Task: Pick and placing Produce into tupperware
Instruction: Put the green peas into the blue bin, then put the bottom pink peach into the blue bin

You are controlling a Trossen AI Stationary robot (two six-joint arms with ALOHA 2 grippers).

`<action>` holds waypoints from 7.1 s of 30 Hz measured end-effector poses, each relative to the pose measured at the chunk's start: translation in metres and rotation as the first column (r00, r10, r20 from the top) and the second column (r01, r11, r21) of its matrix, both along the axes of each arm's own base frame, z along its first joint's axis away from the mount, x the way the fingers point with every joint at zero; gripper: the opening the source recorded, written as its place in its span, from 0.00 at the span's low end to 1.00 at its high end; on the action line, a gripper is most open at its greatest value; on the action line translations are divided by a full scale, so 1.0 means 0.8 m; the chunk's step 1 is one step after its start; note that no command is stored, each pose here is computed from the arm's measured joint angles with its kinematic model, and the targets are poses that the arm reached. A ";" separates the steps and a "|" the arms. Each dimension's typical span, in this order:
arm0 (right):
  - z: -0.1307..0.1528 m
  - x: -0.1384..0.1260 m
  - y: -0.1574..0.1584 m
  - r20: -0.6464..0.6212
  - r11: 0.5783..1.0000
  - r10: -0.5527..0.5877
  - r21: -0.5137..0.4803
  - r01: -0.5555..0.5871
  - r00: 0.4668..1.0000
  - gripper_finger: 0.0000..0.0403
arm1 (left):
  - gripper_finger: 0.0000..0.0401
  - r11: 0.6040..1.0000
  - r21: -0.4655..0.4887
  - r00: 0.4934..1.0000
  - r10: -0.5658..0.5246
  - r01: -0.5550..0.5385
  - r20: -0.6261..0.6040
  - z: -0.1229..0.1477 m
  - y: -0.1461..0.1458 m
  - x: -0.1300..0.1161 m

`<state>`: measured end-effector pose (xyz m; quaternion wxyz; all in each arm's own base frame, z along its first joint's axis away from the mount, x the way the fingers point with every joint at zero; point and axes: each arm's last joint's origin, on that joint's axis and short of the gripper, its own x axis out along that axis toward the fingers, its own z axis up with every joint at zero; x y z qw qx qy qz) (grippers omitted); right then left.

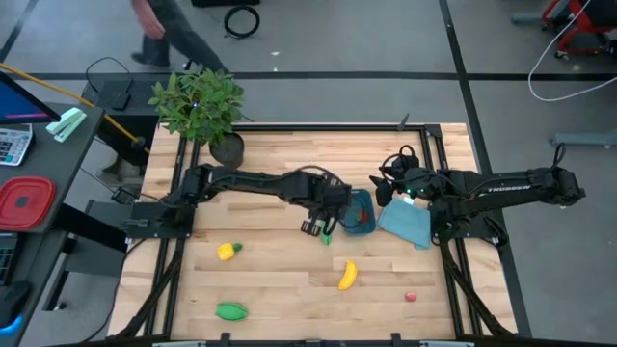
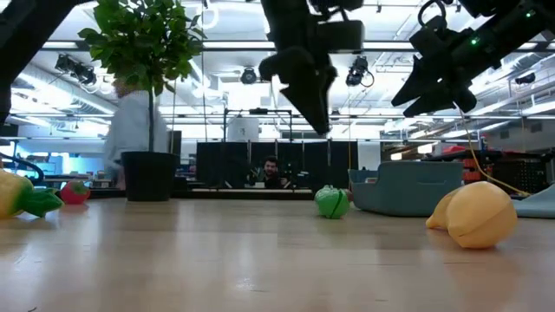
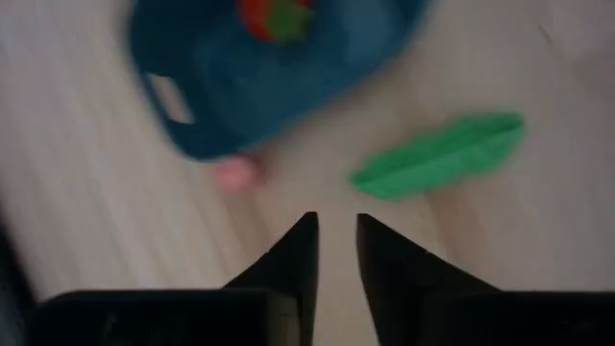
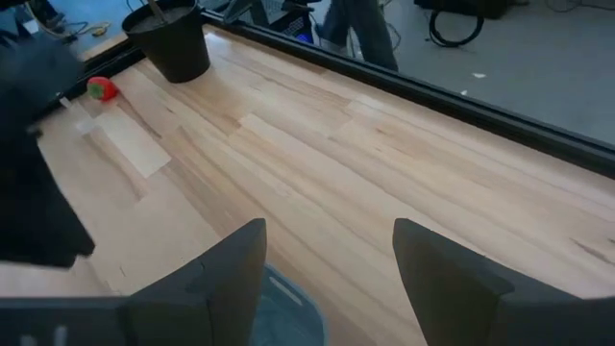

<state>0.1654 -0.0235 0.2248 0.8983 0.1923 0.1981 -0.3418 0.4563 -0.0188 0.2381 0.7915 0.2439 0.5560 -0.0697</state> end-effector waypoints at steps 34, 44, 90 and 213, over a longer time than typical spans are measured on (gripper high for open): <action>-0.008 0.000 0.000 -0.043 0.999 -0.019 0.030 0.021 0.999 0.59 | 0.55 0.864 0.187 0.868 -0.408 0.467 -0.283 -0.082 -0.046 0.014; -0.008 0.000 0.000 -0.043 0.999 -0.019 0.030 0.021 0.999 0.59 | 0.55 0.812 0.215 0.833 -0.487 0.542 -0.261 -0.084 -0.055 0.020; -0.009 0.000 0.000 -0.043 0.999 -0.028 0.041 0.030 0.999 0.59 | 0.31 0.871 0.242 0.897 -0.372 0.426 -0.240 -0.112 -0.051 0.034; -0.032 -0.065 0.140 -0.268 0.305 0.398 0.941 0.149 0.877 0.50 | 0.34 0.825 -0.464 0.941 0.332 -0.321 -0.061 0.046 0.124 -0.139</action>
